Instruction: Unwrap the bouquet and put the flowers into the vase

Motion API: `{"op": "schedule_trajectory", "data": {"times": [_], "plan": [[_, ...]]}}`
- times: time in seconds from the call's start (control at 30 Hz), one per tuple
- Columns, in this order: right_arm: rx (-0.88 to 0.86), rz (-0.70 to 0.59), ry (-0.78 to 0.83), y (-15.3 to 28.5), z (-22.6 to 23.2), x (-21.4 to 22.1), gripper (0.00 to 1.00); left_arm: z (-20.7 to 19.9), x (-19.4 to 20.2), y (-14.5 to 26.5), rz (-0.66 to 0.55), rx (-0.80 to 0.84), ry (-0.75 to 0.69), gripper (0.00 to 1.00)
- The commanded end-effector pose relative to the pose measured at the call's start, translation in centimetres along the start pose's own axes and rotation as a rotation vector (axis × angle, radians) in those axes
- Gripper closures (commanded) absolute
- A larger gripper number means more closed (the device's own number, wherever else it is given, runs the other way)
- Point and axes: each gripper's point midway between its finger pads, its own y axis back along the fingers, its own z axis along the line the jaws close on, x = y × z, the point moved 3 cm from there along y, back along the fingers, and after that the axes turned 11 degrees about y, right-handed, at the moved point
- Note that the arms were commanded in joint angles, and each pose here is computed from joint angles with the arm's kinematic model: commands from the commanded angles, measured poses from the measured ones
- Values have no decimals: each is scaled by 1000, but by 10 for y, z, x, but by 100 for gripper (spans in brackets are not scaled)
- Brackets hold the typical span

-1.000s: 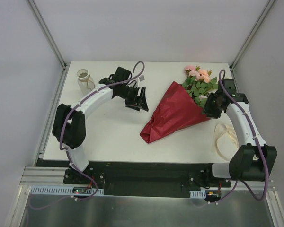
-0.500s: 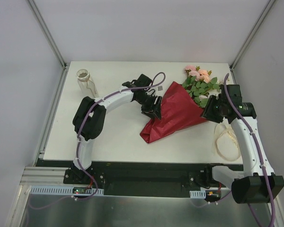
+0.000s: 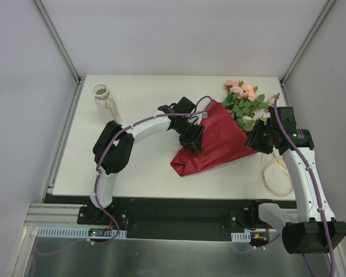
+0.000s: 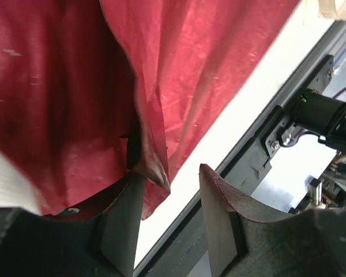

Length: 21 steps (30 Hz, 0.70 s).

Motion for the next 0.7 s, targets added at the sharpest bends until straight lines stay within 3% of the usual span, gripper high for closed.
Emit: {"op": "schedule_trajectory", "data": {"times": [0.0,0.2,0.3,0.5,0.67], "plan": [[9,-39,-4,13,2,-14,58,-54,23,22,-11,85,-148,57],[-20,-82,-52,26,9,-50,57,-83,67,37,59,186,-283,48],[-84,-43,-68,19,20,-62,56,-85,77,47,62,212,-326,43],[-113,-62,-81,24,28,-82,57,-87,82,43,139,257,-333,41],[-159,-41,-53,19,41,-86,55,-86,83,47,132,248,-360,41]]}}
